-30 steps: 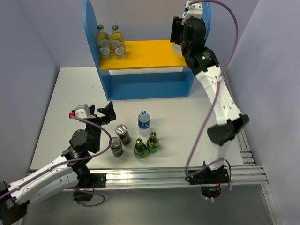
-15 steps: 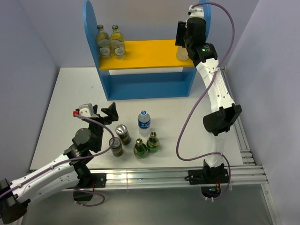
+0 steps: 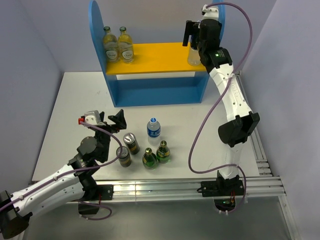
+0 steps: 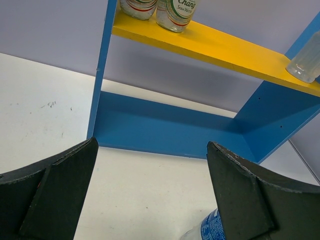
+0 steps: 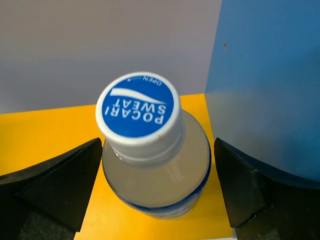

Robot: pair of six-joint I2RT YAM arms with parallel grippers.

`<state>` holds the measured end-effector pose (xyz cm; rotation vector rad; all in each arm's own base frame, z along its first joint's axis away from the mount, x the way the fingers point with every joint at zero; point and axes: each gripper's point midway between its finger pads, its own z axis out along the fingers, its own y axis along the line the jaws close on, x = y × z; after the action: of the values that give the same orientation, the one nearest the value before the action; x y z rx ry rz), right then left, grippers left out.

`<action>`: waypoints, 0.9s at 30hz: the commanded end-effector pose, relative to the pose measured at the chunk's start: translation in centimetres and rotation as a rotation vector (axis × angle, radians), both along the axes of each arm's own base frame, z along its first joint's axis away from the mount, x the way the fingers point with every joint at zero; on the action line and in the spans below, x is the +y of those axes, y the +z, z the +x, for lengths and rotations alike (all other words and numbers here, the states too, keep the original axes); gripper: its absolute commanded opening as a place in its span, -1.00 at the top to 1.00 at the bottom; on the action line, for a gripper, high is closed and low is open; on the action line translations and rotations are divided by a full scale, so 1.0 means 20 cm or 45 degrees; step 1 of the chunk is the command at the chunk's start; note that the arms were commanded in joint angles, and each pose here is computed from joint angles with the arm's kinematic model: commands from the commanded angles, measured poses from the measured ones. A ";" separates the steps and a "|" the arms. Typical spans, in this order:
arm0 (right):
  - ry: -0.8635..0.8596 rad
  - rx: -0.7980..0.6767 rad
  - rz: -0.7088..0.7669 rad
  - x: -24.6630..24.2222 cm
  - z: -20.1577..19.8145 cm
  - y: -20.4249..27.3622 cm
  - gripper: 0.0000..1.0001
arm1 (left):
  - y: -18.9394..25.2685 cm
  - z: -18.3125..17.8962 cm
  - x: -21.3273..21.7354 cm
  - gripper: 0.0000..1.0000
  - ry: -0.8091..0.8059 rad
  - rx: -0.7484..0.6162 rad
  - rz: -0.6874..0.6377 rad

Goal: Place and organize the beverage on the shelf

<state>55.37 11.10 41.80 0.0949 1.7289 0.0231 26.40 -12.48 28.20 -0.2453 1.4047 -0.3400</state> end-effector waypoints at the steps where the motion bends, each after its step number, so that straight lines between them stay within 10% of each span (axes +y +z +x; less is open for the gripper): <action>1: -0.023 -0.151 0.054 -0.05 -0.12 0.25 -1.00 | 0.05 -0.01 -0.01 -0.93 -0.022 -0.027 -0.044; 16: 0.157 -0.151 0.190 -0.01 -0.76 0.18 -1.00 | 0.07 -0.02 0.00 -0.93 -0.024 -0.036 -0.058; 27: 0.756 0.084 0.189 0.73 -1.45 -0.74 -1.00 | 0.06 -0.01 -0.02 -0.92 -0.037 -0.028 -0.052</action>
<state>27.02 23.97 25.57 -0.3549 1.8405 0.5041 26.35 -12.53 28.04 -0.2369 1.4116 -0.3396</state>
